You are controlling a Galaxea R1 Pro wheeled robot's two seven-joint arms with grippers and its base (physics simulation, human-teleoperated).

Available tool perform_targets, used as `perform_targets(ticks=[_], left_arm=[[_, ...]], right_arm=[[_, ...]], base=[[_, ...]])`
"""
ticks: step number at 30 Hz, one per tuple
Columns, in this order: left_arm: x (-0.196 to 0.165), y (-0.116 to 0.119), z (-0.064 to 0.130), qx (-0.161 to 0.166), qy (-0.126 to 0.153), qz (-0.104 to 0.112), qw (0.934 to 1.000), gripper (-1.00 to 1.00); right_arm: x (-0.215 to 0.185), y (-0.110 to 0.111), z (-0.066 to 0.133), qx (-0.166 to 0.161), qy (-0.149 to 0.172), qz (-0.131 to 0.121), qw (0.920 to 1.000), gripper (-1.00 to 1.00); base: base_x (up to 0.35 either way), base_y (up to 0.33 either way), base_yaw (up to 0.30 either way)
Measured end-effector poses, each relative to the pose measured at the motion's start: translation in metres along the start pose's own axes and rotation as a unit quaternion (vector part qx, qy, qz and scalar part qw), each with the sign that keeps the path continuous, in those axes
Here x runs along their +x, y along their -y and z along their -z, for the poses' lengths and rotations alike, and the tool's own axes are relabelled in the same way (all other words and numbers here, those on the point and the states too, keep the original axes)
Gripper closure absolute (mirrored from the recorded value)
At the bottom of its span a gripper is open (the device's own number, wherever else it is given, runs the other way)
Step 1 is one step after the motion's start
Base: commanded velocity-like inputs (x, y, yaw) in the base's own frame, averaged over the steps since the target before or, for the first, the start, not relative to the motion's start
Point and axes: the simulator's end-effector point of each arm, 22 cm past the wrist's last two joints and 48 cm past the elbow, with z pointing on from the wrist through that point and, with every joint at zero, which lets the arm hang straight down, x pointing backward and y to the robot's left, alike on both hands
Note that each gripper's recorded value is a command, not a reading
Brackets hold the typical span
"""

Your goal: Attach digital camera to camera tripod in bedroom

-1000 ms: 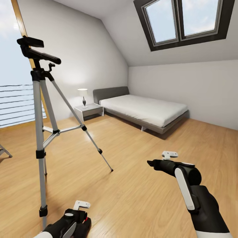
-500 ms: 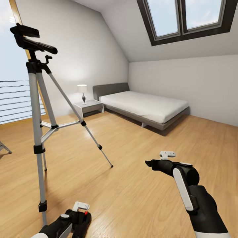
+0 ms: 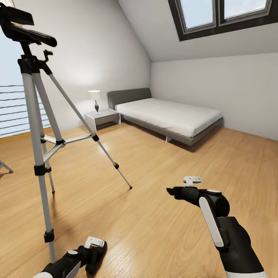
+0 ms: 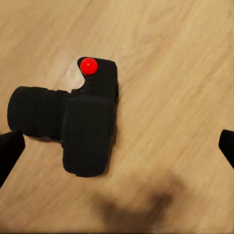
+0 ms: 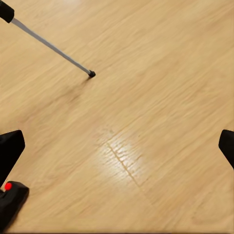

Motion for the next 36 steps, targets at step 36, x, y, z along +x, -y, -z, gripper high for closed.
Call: perform_targets(ticks=[36], left_arm=[[-0.036, -0.013, -0.013, 0.074, -0.050, -0.043, 0.9951, -1.00]], right_arm=[[0.039, -0.004, -0.036, -0.007, -0.045, 0.007, 0.9989, -1.00]], base=[[0.000, 0.000, 0.000]])
